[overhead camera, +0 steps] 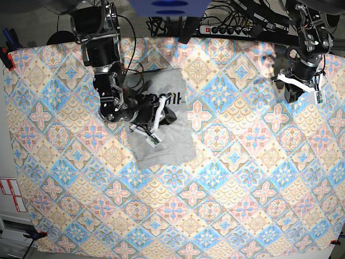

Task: Fold the T-shirt properly
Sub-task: 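Drag the folded shirt with the right gripper toward the right arm's base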

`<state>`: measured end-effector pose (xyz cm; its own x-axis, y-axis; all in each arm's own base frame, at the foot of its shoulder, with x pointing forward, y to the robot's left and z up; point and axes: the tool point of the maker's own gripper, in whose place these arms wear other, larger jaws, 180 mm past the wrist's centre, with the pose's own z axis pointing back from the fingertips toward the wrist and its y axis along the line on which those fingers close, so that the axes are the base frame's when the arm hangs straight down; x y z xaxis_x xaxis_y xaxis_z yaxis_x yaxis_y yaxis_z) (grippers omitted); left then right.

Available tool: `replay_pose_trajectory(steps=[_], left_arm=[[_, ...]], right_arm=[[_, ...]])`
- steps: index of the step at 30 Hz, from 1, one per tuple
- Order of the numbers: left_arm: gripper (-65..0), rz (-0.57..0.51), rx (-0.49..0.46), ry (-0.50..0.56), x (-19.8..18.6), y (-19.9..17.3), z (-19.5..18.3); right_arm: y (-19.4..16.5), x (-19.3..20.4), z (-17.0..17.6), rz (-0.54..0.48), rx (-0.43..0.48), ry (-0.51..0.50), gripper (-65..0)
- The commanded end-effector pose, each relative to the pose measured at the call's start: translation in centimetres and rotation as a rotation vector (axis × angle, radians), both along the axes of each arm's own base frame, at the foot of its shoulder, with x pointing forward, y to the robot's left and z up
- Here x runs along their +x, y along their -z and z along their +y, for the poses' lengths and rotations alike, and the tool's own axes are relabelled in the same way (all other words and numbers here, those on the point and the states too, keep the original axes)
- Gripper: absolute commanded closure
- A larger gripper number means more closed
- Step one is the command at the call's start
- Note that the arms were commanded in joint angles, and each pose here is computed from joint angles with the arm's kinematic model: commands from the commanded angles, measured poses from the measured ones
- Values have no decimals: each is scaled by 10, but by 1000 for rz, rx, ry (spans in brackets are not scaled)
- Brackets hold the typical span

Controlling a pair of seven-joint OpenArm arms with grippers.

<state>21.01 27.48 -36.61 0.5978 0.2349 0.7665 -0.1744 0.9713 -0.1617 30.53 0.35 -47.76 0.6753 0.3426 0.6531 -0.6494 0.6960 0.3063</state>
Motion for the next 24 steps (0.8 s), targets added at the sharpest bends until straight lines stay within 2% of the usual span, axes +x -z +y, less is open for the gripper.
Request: replay_pose_trajectory(steps=[1,4,13,16,20,24], left_arm=[[0,-41,13,4,5,-11,3],[0,-41,13,4,5,-11,3],[0,-39,13,4,5,-11,3],[0,-38,13,4,5,-10,3],[0,-26,11,8,1,-8,1],[0,-25,11,8,0,-7,1]], right_arm=[[6,7,-25,-1,-91,19,-44],[6,15,-58,-7,-126,72,-44],[-22,60,-145,-103,-277,121,-45],[-34,73,-160,-132,-301,132,-45],[-44,80,-163,-166,-307,134,-45],[-77,89,-155,-279,-318,114,-43]])
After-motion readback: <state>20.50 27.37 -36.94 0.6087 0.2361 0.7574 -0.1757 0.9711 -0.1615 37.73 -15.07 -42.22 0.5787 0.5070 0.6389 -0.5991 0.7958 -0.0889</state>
